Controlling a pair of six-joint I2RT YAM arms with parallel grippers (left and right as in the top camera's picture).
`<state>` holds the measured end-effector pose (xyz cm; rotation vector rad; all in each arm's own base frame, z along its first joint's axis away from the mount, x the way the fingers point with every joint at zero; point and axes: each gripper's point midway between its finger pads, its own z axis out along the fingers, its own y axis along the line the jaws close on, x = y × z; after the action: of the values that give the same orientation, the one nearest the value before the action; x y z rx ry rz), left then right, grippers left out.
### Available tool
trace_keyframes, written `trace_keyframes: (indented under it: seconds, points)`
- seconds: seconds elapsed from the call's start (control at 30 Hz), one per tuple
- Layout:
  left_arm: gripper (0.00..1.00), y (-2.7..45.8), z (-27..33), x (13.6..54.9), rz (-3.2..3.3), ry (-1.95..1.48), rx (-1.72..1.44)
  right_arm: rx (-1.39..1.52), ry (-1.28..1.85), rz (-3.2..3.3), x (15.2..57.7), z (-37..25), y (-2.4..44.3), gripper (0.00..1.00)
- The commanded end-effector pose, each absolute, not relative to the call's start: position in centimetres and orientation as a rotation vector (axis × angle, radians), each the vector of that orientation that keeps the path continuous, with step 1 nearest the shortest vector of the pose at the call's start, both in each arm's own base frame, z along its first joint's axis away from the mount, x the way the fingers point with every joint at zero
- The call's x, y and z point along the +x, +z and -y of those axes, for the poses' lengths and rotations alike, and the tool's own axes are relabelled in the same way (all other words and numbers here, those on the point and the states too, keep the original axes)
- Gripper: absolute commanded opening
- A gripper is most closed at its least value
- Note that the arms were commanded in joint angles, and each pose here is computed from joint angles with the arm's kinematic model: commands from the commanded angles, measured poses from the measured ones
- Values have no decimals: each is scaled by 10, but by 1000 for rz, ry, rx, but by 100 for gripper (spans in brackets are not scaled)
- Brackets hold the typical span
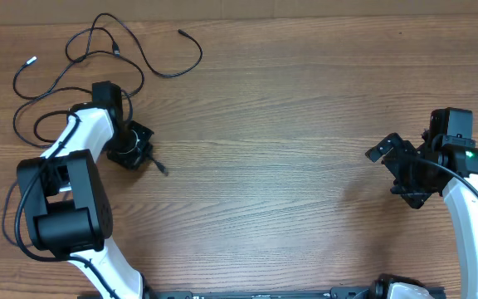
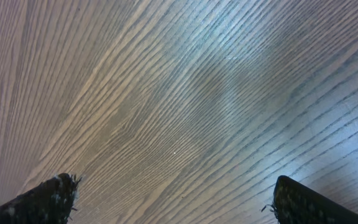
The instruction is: Untangle cables
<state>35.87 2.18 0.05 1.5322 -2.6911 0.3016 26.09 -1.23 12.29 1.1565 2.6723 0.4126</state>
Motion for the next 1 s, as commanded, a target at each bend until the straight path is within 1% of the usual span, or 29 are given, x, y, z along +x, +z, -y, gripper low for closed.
trace_keyframes:
  seconds: [0.0,0.03,0.07,0.1,0.17,0.3,0.37,0.4,0.53,0.63,0.7,0.83,0.97]
  points:
    - [9,5,-35,365,2758,215,1470,1136,407,-2643,267,16,132,100]
    - [19,10,-36,367,2784,212,1429,1136,407,-2643,267,16,132,100]
    - [26,15,-36,369,2805,213,1390,1136,407,-2643,267,16,132,100]
    - [30,21,-36,371,2821,212,1358,1136,407,-2643,267,16,132,100]
    - [34,33,-38,375,2846,205,1310,1136,407,-2643,267,16,132,100]
    - [38,58,-38,381,2860,206,1274,1136,407,-2643,267,16,132,100]
    - [55,64,-38,381,2860,201,1272,1136,407,-2643,267,16,132,100]
    - [100,65,-43,380,2863,158,1278,1136,407,-2643,267,16,132,100]
    - [100,64,-74,373,2878,-81,1334,1136,407,-2643,267,16,132,100]
    - [100,66,-99,360,2800,-232,1470,1136,407,-2643,267,16,132,100]
    - [100,66,-114,353,2735,-254,1568,1136,407,-2643,267,16,132,100]
    - [100,65,-139,339,2653,-261,1661,1136,407,-2643,267,16,132,100]
    - [100,54,-163,312,2531,-273,1738,1136,407,-2643,267,16,132,100]
